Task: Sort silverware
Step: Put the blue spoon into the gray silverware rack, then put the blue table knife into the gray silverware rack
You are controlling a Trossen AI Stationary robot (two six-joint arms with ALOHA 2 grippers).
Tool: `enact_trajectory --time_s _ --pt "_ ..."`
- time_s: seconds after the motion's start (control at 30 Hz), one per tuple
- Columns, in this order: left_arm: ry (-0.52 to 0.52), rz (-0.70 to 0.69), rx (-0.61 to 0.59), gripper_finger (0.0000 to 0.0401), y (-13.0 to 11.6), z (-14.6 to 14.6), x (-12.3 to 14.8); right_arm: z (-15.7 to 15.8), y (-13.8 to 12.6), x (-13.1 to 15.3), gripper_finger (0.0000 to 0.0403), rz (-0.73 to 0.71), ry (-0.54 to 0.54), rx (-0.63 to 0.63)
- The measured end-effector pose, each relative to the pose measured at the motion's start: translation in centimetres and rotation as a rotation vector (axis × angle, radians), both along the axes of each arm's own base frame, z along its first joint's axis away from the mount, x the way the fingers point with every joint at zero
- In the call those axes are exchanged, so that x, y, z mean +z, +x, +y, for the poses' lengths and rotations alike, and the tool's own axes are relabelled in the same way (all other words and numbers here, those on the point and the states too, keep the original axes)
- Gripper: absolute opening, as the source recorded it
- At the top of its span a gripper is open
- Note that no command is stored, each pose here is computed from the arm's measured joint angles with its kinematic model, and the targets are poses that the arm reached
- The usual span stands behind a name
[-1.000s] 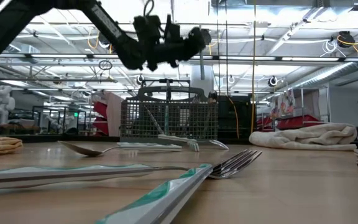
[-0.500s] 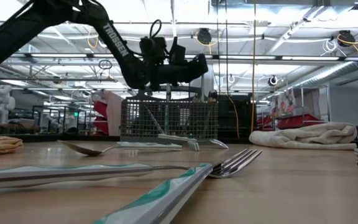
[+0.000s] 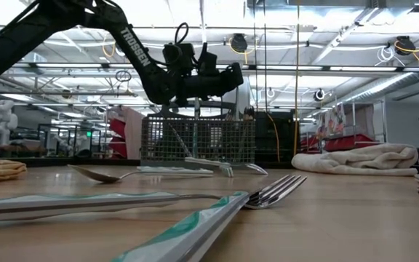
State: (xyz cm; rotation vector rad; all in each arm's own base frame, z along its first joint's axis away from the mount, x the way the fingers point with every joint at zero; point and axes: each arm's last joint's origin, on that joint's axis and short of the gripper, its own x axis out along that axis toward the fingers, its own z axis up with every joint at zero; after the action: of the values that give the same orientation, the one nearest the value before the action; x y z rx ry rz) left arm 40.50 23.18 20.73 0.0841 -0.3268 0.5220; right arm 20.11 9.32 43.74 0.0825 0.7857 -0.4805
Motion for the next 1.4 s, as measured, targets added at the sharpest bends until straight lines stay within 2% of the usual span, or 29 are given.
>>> enact_trajectory --time_s 0.17,0.4,0.93,1.3,1.4 --pt "0.006 0.004 -0.005 0.0056 0.01 -0.02 -0.01 0.01 0.01 0.01 0.0137 -0.002 0.001 0.000" --pt "0.035 0.021 -0.092 0.0067 0.13 -0.25 -0.02 0.04 0.06 0.03 0.0137 -0.007 0.005 0.001" --pt "0.027 0.037 -0.096 0.0186 0.10 -0.08 -0.17 0.40 0.43 0.20 0.0137 -0.039 0.063 0.021" --pt "0.025 0.036 -0.089 0.0213 0.09 -0.06 -0.16 0.43 0.48 0.23 0.0137 -0.044 0.066 0.021" --pt "0.033 0.034 -0.109 0.0213 -0.02 -0.19 0.55 0.43 0.47 0.23 0.0137 -0.044 0.066 0.021"
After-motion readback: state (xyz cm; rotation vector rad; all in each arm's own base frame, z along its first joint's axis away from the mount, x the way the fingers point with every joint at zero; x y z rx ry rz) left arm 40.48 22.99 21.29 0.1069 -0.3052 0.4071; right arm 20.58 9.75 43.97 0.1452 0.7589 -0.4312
